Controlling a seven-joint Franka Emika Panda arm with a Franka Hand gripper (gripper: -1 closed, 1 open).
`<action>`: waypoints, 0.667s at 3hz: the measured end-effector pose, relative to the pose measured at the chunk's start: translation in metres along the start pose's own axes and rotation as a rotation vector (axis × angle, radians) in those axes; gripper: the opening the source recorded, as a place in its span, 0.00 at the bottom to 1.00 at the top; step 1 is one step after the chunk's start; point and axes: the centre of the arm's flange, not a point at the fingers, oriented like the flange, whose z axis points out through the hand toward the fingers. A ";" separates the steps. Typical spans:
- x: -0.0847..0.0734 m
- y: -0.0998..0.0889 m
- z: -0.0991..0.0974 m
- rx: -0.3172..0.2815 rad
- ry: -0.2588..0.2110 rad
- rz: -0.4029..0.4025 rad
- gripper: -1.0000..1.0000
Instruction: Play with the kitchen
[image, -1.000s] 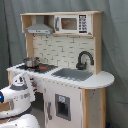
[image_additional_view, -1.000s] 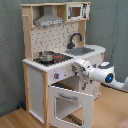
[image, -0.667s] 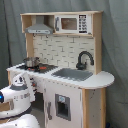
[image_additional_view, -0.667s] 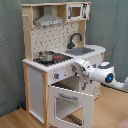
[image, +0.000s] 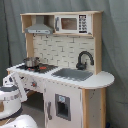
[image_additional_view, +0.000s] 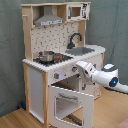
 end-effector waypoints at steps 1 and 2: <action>0.008 -0.002 -0.017 -0.020 -0.014 -0.001 1.00; 0.011 0.000 -0.035 -0.042 -0.031 0.002 1.00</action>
